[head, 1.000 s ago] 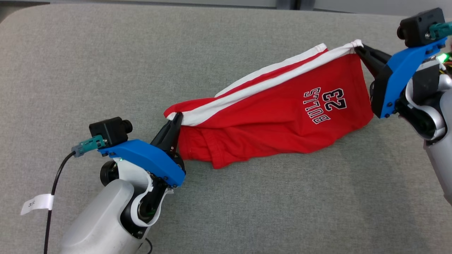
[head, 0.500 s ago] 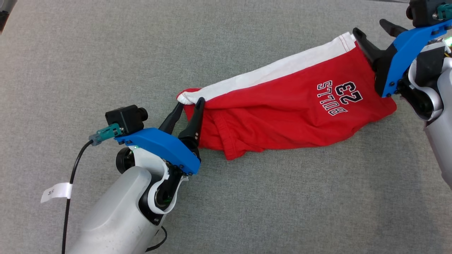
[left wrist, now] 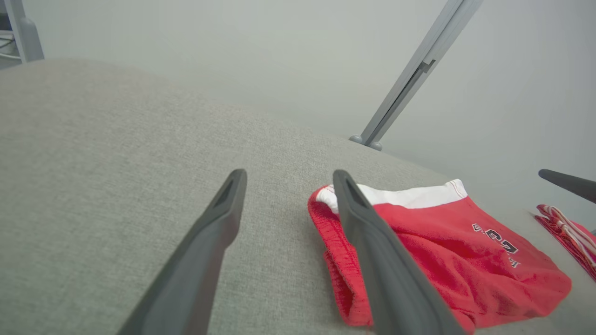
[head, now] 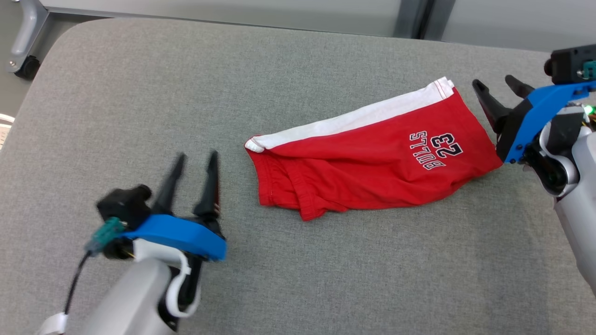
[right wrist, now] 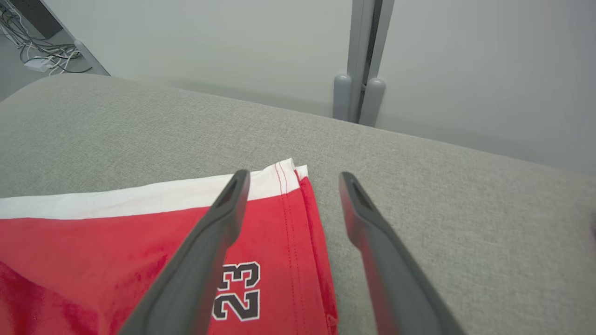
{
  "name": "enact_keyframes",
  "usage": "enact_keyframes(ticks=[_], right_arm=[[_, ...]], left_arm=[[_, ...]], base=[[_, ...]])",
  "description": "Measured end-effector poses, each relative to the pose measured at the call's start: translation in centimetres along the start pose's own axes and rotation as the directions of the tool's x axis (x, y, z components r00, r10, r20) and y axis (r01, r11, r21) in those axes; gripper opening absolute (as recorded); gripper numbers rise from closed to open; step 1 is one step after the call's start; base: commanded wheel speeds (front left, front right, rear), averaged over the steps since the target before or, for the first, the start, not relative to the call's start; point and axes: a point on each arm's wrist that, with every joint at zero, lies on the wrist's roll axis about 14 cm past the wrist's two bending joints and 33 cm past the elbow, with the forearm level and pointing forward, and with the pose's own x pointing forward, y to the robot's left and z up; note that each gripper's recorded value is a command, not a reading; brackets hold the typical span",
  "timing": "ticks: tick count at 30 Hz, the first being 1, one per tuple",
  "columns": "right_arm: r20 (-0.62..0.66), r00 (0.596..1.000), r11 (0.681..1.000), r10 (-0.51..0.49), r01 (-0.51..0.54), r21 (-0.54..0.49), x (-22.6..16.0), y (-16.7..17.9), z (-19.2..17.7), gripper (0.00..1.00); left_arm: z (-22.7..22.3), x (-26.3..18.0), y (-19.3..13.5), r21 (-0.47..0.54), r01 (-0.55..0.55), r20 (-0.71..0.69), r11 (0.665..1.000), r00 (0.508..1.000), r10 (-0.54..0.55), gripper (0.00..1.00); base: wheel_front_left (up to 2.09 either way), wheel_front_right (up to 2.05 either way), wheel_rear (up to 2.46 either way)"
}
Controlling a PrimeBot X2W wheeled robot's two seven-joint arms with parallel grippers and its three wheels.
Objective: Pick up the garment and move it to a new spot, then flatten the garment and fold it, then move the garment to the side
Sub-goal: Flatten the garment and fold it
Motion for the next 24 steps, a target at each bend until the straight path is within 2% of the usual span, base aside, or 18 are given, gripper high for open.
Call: enact_keyframes(ticks=[1, 8, 15, 24], right_arm=[[0.005, 1.0, 1.0, -0.013, 0.013, 0.022, -0.4, -0.4, -0.2, 1.0], [-0.005, 1.0, 0.993, -0.021, 0.022, 0.117, -0.2, -0.6, -1.7, 1.0], [-0.036, 0.999, 0.986, -0.035, 0.041, 0.161, 1.0, -0.9, -3.4, 1.0], [-0.159, 0.987, 0.981, -0.035, 0.064, 0.185, 3.9, -0.4, -8.0, 1.0]], left_arm=[[2.8, -0.1, 0.5, 0.104, -0.016, 0.094, 0.994, 0.996, 0.007, 1.0], [5.3, -2.7, 2.4, 0.203, -0.121, 0.242, 0.972, 0.968, 0.07, 1.0], [4.8, -4.2, 4.1, 0.253, -0.165, 0.246, 0.953, 0.964, 0.102, 1.0], [3.1, -5.2, 6.4, 0.295, -0.21, 0.196, 0.932, 0.968, 0.157, 1.0]], base=[[0.0, 0.0, 0.0], [0.0, 0.0, 0.0], [0.0, 0.0, 0.0], [0.0, 0.0, 0.0]])
